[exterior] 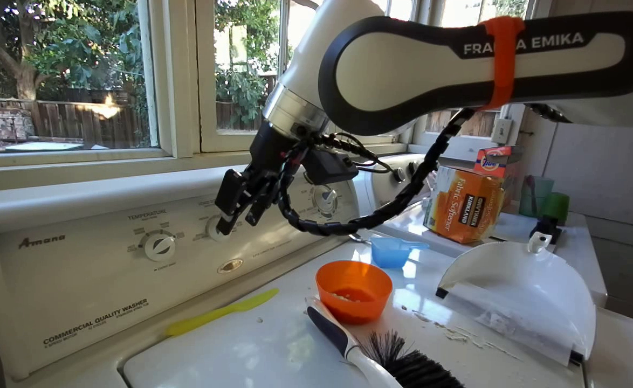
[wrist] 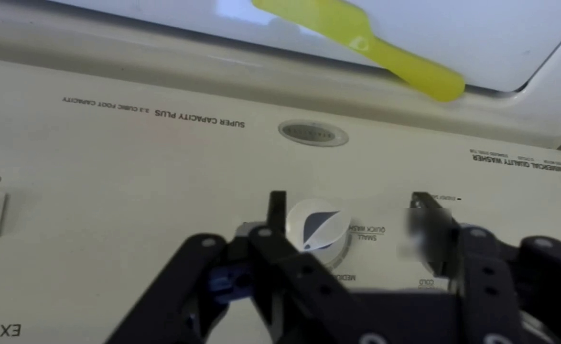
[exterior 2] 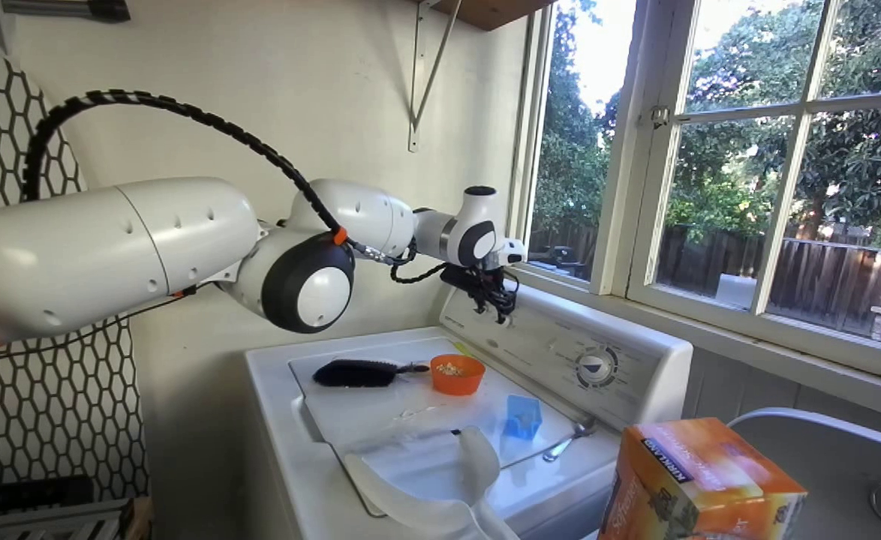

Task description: Turn the second knob on the washing machine on the left to the left.

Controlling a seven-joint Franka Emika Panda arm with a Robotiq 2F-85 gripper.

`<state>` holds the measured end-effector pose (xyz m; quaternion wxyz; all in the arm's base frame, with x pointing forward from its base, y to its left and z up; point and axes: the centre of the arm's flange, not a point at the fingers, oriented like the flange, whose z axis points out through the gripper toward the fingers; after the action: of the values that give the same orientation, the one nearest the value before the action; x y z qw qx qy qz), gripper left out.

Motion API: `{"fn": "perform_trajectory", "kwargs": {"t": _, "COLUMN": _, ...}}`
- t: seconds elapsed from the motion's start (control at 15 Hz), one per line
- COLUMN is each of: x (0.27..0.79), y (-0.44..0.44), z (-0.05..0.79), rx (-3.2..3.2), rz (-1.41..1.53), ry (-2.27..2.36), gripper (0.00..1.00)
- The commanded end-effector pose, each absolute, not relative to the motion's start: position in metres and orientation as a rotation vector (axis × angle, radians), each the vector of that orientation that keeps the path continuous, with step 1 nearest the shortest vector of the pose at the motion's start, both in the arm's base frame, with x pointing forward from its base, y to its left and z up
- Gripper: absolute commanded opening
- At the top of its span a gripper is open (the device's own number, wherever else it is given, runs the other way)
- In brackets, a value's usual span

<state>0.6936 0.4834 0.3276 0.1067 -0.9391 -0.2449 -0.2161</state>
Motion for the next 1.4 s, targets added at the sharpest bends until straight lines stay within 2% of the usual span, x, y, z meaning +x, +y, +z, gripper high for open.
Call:
{"fn": "perform_trajectory", "kwargs": {"t": 0.0, "x": 0.736, "y": 0.515, "z": 0.321, "rx": -2.744, "rz": -0.649, "ry": -0.735, "gripper": 1.0}}
{"fn": "perform_trajectory", "kwargs": {"t": 0.27, "x": 0.74, "y": 0.517, "z": 0.319, "rx": -2.735, "rz": -0.658, "ry": -0.74, "gripper": 1.0}}
{"fn": "perform_trajectory", "kwargs": {"t": 0.33, "x": 0.742, "y": 0.517, "z": 0.318, "rx": -2.726, "rz": -0.66, "ry": -0.74, "gripper": 0.96}}
{"fn": "perform_trajectory", "kwargs": {"t": 0.4, "x": 0.743, "y": 0.517, "z": 0.318, "rx": -2.723, "rz": -0.663, "ry": -0.742, "gripper": 0.88}}
{"fn": "perform_trajectory", "kwargs": {"t": 0.47, "x": 0.744, "y": 0.517, "z": 0.317, "rx": -2.72, "rz": -0.66, "ry": -0.746, "gripper": 0.73}}
{"fn": "perform_trajectory", "kwargs": {"t": 0.6, "x": 0.745, "y": 0.517, "z": 0.316, "rx": -2.718, "rz": -0.657, "ry": -0.75, "gripper": 0.56}}
{"fn": "perform_trajectory", "kwargs": {"t": 1.0, "x": 0.748, "y": 0.516, "z": 0.312, "rx": -2.717, "rz": -0.648, "ry": -0.759, "gripper": 0.11}}
{"fn": "perform_trajectory", "kwargs": {"t": 1.07, "x": 0.748, "y": 0.516, "z": 0.312, "rx": -2.718, "rz": -0.649, "ry": -0.758, "gripper": 0.07}}
{"fn": "perform_trajectory", "kwargs": {"t": 1.13, "x": 0.749, "y": 0.516, "z": 0.313, "rx": -2.717, "rz": -0.653, "ry": -0.755, "gripper": 0.17}}
{"fn": "perform_trajectory", "kwargs": {"t": 1.2, "x": 0.749, "y": 0.516, "z": 0.314, "rx": -2.714, "rz": -0.659, "ry": -0.753, "gripper": 0.37}}
{"fn": "perform_trajectory", "kwargs": {"t": 1.27, "x": 0.75, "y": 0.516, "z": 0.315, "rx": -2.71, "rz": -0.666, "ry": -0.75, "gripper": 0.32}}
{"fn": "perform_trajectory", "kwargs": {"t": 1.33, "x": 0.751, "y": 0.516, "z": 0.316, "rx": -2.71, "rz": -0.673, "ry": -0.749, "gripper": 0.33}}
